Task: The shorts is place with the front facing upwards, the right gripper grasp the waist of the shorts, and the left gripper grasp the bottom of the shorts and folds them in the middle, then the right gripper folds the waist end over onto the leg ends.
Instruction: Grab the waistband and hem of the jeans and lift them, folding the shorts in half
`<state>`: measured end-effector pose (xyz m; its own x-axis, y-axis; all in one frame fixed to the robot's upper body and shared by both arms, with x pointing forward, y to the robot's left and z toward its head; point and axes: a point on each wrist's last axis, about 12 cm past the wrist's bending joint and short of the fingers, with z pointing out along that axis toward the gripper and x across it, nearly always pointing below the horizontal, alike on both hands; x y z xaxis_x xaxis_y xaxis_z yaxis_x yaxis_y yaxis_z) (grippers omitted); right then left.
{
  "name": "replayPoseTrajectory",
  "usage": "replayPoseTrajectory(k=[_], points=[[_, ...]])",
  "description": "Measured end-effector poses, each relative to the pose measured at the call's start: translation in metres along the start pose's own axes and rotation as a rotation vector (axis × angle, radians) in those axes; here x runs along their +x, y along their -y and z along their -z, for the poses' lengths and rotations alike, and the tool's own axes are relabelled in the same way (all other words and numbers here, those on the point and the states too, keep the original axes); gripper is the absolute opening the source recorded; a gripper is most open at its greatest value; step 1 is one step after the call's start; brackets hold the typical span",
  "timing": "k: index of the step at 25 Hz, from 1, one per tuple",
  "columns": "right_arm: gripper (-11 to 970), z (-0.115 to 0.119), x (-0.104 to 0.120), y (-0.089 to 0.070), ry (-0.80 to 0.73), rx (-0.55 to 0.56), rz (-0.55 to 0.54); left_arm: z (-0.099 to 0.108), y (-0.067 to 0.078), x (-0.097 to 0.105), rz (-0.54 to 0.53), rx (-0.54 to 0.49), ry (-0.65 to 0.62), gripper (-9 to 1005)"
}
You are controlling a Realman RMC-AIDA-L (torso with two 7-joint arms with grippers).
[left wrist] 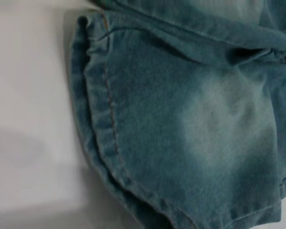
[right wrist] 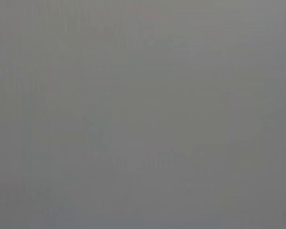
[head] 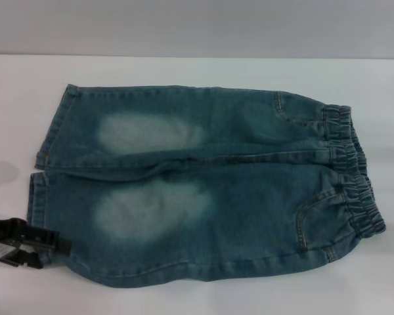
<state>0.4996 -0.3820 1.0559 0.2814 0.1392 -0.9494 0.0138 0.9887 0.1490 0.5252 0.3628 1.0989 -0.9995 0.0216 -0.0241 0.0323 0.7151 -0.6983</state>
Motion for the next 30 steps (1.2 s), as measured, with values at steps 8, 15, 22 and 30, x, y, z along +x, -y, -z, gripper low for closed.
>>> replayPoseTrajectory(k=[8, 15, 22, 30], points=[[733, 0.0003, -0.0002, -0.0001, 0.003, 0.001, -0.002, 0.0004, 0.0011, -0.0020, -0.019, -0.007, -0.002, 837], [733, 0.0010, 0.0006, -0.0008, 0.002, 0.004, -0.006, 0.0005, 0.0005, -0.0038, -0.029, -0.019, 0.006, 728], [733, 0.0016, 0.0017, -0.0015, -0.002, 0.006, -0.010, 0.0023, 0.0014, -0.0063, -0.035, -0.027, 0.006, 471], [733, 0.0019, 0.0020, -0.0012, -0.003, 0.010, -0.011, 0.0030, 0.0020, -0.0075, -0.038, -0.037, -0.001, 367]])
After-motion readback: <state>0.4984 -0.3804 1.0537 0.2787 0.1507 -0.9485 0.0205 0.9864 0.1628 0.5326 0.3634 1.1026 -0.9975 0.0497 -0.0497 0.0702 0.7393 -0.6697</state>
